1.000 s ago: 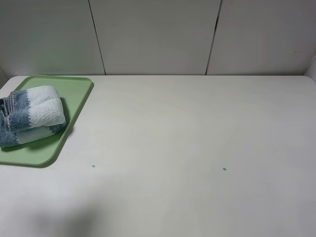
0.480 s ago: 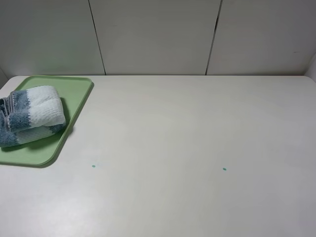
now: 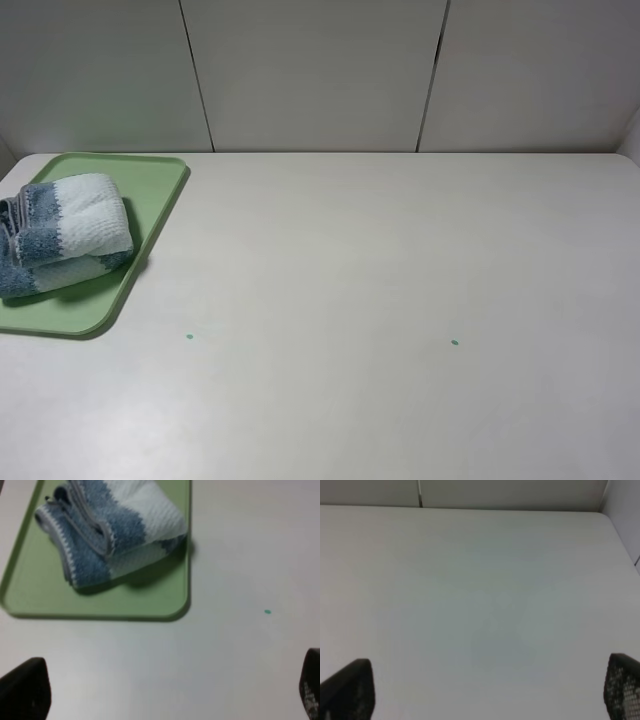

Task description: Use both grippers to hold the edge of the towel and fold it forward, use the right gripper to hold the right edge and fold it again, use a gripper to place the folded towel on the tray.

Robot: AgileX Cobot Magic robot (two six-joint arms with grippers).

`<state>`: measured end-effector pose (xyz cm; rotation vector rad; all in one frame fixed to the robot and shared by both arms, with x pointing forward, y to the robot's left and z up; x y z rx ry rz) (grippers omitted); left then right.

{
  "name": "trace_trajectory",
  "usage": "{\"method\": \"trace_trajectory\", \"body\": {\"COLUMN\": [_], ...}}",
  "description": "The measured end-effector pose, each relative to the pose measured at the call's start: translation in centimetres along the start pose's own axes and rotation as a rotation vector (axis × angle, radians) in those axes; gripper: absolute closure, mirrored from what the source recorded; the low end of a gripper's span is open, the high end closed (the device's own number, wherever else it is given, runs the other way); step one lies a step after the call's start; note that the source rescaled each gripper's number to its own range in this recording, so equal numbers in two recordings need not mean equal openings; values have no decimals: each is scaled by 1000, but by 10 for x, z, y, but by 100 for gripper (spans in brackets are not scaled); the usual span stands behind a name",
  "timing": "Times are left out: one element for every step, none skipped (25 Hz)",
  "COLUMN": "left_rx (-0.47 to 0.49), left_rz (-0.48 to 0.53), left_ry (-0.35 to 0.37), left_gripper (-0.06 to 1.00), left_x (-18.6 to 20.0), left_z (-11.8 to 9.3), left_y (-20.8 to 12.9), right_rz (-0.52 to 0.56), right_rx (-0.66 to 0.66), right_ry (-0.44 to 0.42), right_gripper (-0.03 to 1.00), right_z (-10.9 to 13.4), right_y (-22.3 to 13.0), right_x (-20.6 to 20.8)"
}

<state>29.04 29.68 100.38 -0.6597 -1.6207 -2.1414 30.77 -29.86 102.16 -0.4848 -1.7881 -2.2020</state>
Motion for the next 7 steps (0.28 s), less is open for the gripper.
{"method": "trace_trajectory", "body": {"left_rx": [-6, -13, -19, -23, -29, -34, -38], "left_rz": [-5, -1, -2, -5, -9, -11, -13], "left_ry": [-9, -22, -31, -37, -44, -51, -57], "left_gripper": [-6, -6, -6, -6, -6, -6, -6], "left_x": [-4, -7, -9, -9, -9, -9, -9], "left_z": [-2, -3, -4, -4, -5, -5, -5], "left_y": [-3, -6, -6, -6, -6, -6, -6], "right_rz": [0, 0, 0, 0, 0, 0, -1], "right_rx": [0, 0, 0, 0, 0, 0, 3], "right_ry": [0, 0, 0, 0, 0, 0, -5], "right_gripper": [-3, -3, -3, -3, -3, -3, -3], "right_z": [0, 0, 0, 0, 0, 0, -1], "right_y": [0, 0, 0, 0, 0, 0, 0], "right_x": [0, 0, 0, 0, 0, 0, 0]}}
Point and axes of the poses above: a point on each arm's last joint axis where the gripper is mounted, x pointing back along that axis away from the gripper, z along the wrist's bending axis when the last joint is at zero, y = z × x, the point moved 8 cm from there along -x, pointing out along that axis toward the gripper, and after that the axes turned 12 degrees about -x, right-handed, at the moved point
